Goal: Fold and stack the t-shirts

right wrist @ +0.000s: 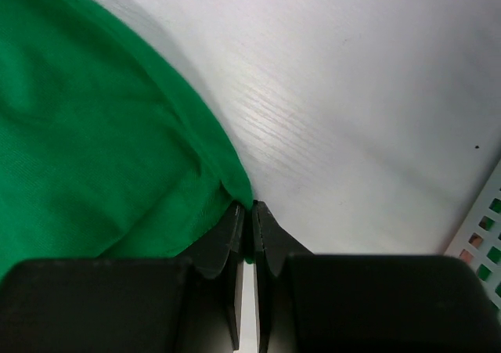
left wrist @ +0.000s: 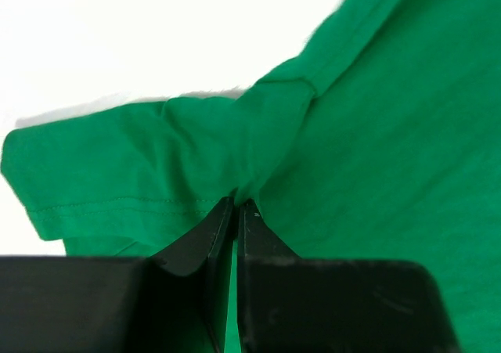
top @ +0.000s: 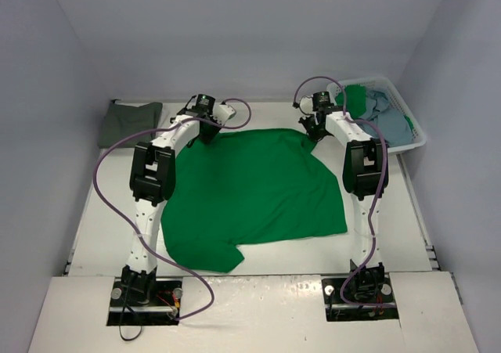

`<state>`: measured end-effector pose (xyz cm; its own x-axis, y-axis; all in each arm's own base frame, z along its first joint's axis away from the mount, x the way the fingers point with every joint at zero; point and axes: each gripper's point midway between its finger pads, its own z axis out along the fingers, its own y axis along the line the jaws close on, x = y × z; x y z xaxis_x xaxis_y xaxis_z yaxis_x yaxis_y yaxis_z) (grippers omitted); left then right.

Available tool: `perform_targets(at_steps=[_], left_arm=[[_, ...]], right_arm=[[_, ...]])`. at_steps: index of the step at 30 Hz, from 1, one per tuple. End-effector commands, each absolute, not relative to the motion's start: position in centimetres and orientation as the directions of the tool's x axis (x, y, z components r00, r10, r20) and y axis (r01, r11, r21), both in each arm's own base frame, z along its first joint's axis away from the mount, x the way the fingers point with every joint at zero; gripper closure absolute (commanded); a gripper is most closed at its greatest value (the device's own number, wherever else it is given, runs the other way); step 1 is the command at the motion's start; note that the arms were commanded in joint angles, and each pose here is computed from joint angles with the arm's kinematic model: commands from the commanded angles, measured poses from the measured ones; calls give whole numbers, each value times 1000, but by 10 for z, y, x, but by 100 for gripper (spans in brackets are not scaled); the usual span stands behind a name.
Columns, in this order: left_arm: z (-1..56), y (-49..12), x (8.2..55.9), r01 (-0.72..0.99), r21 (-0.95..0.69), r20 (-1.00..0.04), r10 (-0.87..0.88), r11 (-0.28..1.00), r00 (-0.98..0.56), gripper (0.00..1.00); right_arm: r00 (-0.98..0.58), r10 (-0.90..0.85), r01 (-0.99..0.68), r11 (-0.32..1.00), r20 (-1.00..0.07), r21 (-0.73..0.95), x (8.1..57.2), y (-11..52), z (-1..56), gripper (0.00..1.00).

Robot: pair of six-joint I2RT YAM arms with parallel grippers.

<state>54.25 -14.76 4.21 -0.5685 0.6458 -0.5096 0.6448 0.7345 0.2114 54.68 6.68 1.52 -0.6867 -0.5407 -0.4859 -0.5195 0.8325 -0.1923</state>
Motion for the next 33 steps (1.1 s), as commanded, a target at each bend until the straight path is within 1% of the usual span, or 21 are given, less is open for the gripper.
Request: perform_targets(at_steps=[1, 8, 15, 22, 25, 26, 28, 29, 33], left_arm=[[131, -150, 559, 581, 296, -624, 614, 758, -484, 100], [155, -144, 550, 555, 312, -638, 602, 771, -479, 100], [184, -141, 538, 538, 313, -664, 585, 783, -465, 100], [190, -143, 528, 545, 278, -673, 565, 791, -476, 100], [188, -145, 524, 548, 255, -674, 553, 796, -490, 100], [187, -146, 522, 553, 249, -672, 554, 795, -492, 100], [185, -146, 520, 556, 242, -666, 553, 795, -500, 100], [185, -146, 520, 557, 241, -664, 553, 795, -502, 100], [186, -145, 519, 557, 240, -657, 556, 795, -510, 100]], right_arm=[[-670, -558, -498, 827, -490, -260, 559, 56, 28, 100], [-628, -594, -477, 805, -503, -354, 574, 51, 38, 100], [-513, -658, -490, 752, -551, -442, 593, 68, 57, 100], [-406, -718, -526, 689, -565, -498, 608, 91, 68, 100], [-370, -737, -516, 669, -565, -535, 616, 91, 73, 100], [-346, -738, -496, 668, -580, -555, 624, 92, 80, 100], [-323, -754, -486, 651, -572, -584, 629, 91, 85, 100], [-332, -760, -449, 648, -559, -615, 633, 83, 90, 100], [-352, -785, -388, 618, -510, -684, 636, 66, 94, 100]])
